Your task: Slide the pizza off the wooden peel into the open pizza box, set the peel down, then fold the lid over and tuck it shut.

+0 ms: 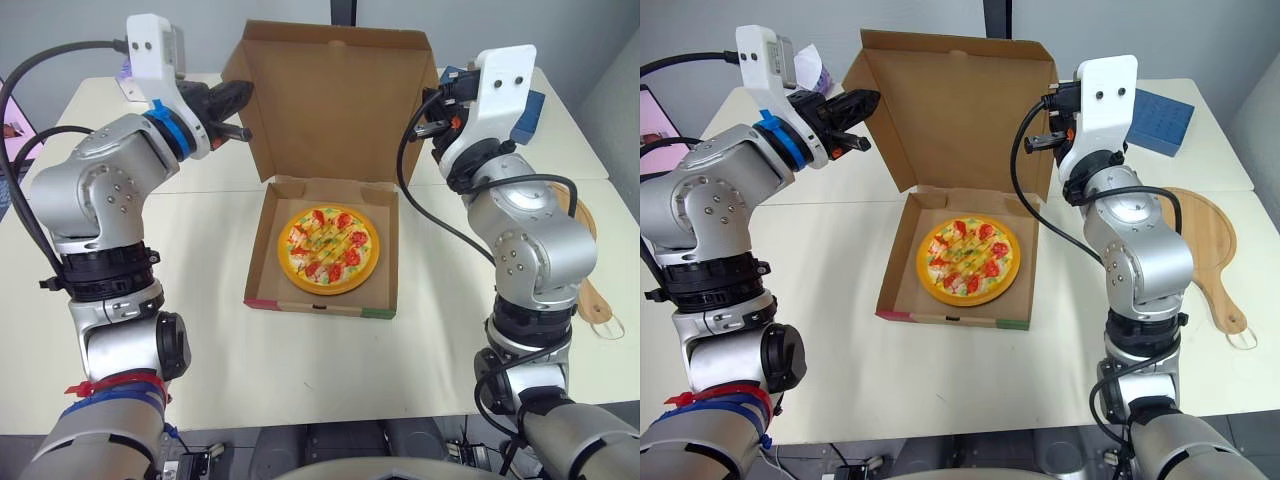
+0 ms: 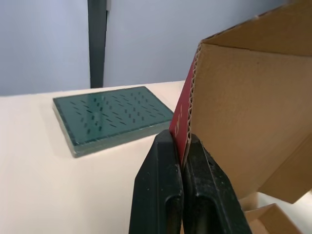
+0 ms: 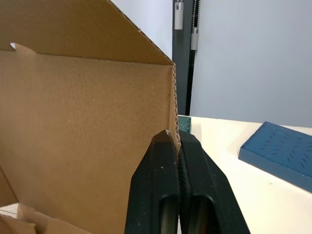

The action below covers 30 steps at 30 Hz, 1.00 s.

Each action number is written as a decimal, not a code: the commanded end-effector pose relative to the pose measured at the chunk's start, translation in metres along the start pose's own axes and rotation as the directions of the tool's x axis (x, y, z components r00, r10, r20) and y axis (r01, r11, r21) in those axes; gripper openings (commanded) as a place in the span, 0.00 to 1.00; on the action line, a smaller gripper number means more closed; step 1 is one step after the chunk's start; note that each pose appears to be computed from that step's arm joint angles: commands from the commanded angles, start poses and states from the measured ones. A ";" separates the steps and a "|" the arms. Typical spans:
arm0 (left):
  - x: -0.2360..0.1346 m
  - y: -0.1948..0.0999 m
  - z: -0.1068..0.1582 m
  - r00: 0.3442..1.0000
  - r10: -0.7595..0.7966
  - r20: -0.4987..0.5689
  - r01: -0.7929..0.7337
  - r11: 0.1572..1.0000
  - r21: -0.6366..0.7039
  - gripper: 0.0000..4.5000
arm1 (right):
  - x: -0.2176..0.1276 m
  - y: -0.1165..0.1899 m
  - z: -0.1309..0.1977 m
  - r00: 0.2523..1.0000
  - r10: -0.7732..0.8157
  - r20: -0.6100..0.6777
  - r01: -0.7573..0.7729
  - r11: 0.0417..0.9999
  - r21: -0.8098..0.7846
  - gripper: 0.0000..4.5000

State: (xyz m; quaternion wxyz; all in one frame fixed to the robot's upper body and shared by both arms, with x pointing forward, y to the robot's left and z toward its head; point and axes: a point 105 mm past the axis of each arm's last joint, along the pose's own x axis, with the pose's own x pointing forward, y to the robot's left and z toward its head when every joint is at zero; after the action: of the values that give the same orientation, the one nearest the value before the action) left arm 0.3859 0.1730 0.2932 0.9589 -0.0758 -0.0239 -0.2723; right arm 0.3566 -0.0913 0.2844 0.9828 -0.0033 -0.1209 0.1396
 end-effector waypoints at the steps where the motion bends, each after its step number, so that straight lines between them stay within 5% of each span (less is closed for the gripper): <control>1: -0.004 -0.015 0.019 0.992 -0.118 0.044 0.119 0.993 -0.014 0.00 | -0.007 0.024 0.012 0.996 0.060 0.059 -0.061 0.998 0.015 0.00; 13: -0.013 -0.019 0.012 0.985 -0.174 -0.005 0.173 0.983 -0.063 0.00 | -0.020 0.034 0.000 0.997 0.066 0.034 -0.069 0.995 0.066 0.00; 30: -0.042 -0.056 -0.014 0.980 0.023 0.197 -0.028 0.999 0.025 0.00 | -0.031 0.043 -0.011 0.989 0.146 0.023 -0.148 0.986 0.073 0.00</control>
State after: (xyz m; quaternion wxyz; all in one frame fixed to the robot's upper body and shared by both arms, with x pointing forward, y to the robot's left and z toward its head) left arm 0.3338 0.1662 0.2652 0.9669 -0.1136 -0.0756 -0.2156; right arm 0.3282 -0.0843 0.2640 0.9810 0.0261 -0.1229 0.1477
